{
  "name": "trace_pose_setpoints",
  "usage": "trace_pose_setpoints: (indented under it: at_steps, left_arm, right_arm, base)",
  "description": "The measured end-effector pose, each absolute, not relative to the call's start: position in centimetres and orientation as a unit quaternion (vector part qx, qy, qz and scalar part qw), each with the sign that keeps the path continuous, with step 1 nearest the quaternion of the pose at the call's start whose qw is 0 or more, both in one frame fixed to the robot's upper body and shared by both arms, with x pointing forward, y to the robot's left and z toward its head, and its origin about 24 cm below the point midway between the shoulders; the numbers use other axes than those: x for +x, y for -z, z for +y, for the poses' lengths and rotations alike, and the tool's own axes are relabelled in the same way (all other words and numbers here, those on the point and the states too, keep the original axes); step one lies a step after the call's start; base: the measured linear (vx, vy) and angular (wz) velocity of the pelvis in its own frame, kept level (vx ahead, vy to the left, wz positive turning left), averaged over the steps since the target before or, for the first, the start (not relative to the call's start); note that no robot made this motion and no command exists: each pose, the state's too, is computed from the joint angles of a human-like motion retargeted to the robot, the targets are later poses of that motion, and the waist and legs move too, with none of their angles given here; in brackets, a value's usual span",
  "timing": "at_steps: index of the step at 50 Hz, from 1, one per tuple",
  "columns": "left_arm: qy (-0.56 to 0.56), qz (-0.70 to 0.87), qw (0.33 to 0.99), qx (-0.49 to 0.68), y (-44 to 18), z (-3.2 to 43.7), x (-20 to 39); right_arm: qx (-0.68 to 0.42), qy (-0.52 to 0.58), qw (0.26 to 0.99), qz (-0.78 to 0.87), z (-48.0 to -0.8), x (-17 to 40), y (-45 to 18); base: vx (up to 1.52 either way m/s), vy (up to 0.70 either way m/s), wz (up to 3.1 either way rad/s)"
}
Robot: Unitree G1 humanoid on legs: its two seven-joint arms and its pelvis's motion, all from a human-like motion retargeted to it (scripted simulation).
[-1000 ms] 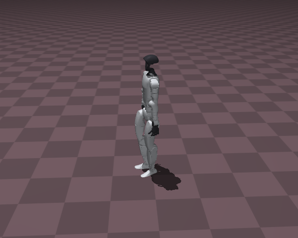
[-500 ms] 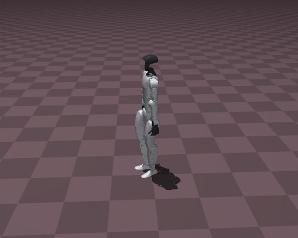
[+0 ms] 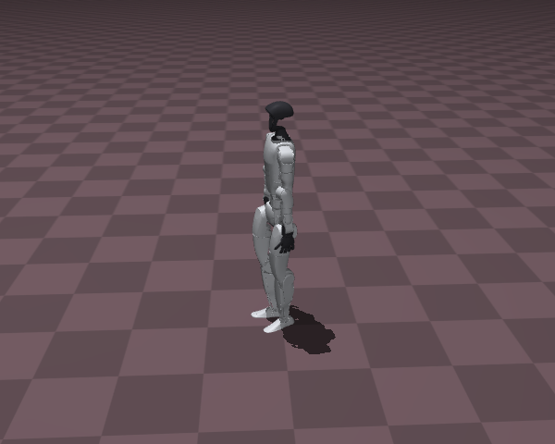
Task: In place motions
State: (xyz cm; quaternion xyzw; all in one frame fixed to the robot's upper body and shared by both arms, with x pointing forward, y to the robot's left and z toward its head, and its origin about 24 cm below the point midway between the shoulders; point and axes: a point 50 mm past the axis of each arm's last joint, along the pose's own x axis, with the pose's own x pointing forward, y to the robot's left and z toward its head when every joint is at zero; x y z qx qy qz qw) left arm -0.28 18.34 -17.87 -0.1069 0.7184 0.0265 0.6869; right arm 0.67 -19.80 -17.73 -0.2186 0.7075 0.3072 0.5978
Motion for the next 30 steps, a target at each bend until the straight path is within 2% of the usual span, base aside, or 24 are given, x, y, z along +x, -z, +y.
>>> trace_pose_setpoints:
  at_steps: [30]
  left_arm:
    - [-0.038,0.724,0.679,-0.113,17.83,18.43,-1.02]
  right_arm:
    - [-0.212,-0.309,0.604,0.703,-19.33,0.53,17.80]
  base:
    - [0.00,0.00,0.03]
